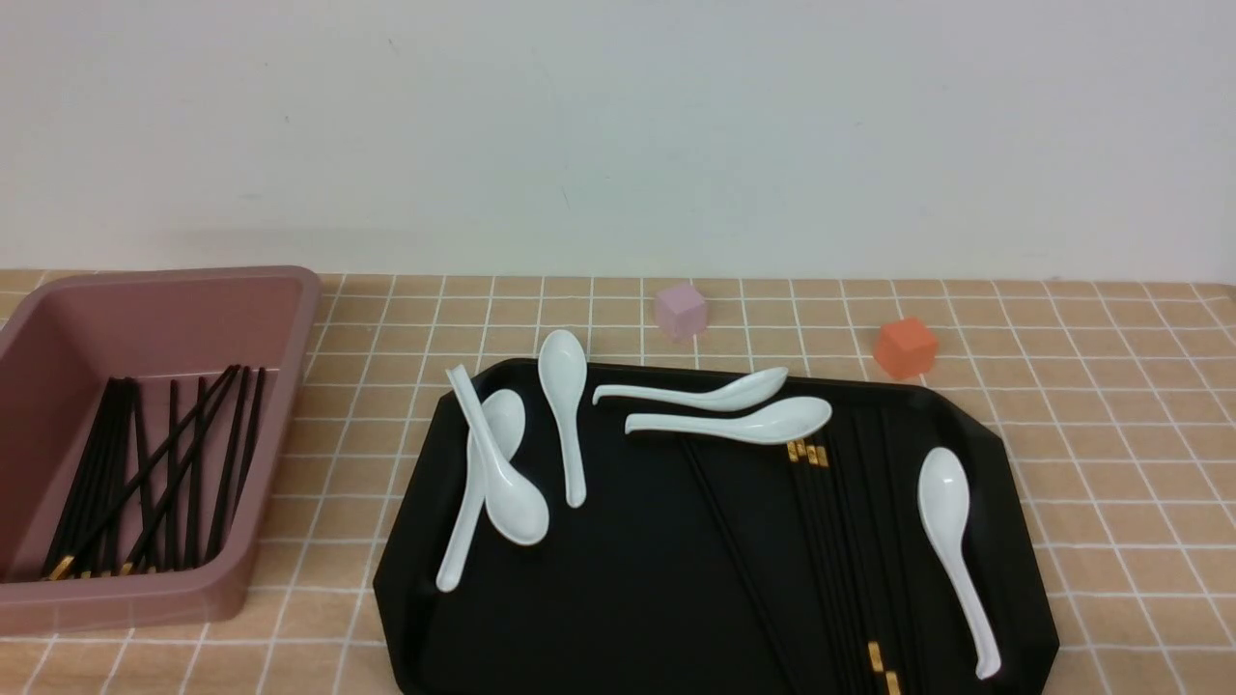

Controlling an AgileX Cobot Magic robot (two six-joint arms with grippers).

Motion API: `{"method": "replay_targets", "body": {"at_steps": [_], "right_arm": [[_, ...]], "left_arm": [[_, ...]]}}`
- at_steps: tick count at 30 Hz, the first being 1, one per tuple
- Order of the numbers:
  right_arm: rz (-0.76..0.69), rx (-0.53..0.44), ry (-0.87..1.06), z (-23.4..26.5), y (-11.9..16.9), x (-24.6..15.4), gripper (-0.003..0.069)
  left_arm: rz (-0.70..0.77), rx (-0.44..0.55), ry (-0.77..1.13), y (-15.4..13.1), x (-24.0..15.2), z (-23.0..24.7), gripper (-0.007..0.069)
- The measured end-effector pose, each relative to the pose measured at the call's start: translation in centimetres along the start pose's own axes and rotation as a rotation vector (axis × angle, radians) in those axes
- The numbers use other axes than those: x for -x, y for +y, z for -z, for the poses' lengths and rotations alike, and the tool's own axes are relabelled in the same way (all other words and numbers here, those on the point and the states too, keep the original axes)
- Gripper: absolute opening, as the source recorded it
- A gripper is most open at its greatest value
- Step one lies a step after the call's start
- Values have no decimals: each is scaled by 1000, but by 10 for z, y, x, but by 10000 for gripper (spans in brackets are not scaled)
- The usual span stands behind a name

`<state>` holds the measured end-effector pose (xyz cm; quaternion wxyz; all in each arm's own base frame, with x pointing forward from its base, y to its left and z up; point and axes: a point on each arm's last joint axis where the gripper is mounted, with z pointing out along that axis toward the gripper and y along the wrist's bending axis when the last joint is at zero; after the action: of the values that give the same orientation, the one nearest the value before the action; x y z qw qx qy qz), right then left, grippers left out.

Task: On brown tablecloth take chopsticks from black tray and put them in box.
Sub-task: 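Move the gripper over the chopsticks on the black tray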

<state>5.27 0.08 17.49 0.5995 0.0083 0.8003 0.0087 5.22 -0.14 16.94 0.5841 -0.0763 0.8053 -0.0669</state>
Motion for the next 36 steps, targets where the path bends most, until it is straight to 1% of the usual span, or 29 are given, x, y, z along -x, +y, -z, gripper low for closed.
{"method": "replay_targets", "body": {"at_steps": [10, 12, 13, 16, 17, 18, 19, 20, 22, 24, 26, 31, 33, 35, 36], "right_arm": [[0, 0, 0, 0, 0, 0, 240], [-24, 5, -11, 0, 0, 1, 240], [-73, 17, -26, 0, 1, 2, 240], [-355, 77, -84, 0, 5, 7, 240], [-550, 117, -117, 1, 7, 11, 240], [-550, 117, -117, 1, 7, 11, 240], [-726, 152, -140, 1, 8, 15, 240], [-832, 173, -150, 2, 8, 17, 240], [-989, 205, -164, 2, 9, 20, 240], [-1081, 225, -172, 3, 9, 21, 240], [-1122, 233, -176, 3, 9, 22, 240], [-1155, 240, -176, 3, 9, 22, 240], [-1170, 246, -176, 3, 9, 23, 230], [-1140, 265, -195, 8, 10, 33, 207], [-1094, 283, -232, 14, 10, 45, 186]], "left_arm": [[0, 0, 0, 0, 0, 0, 239], [0, 0, 0, 0, 0, 0, 239], [0, 0, 0, 0, 0, 0, 239], [0, 0, 0, 0, 0, 0, 239], [0, 0, 0, 0, 0, 0, 239], [0, 0, 0, 0, 0, 0, 239], [0, 0, 0, 0, 0, 0, 239], [0, 0, 0, 0, 0, 0, 239], [0, 0, 0, 0, 0, 0, 239], [0, 0, 0, 0, 0, 0, 239], [0, 0, 0, 0, 0, 0, 239], [0, 0, 0, 0, 0, 0, 239], [0, 0, 0, 0, 0, 0, 239], [0, 0, 0, 0, 0, 0, 239], [0, 0, 0, 0, 0, 0, 239]]}}
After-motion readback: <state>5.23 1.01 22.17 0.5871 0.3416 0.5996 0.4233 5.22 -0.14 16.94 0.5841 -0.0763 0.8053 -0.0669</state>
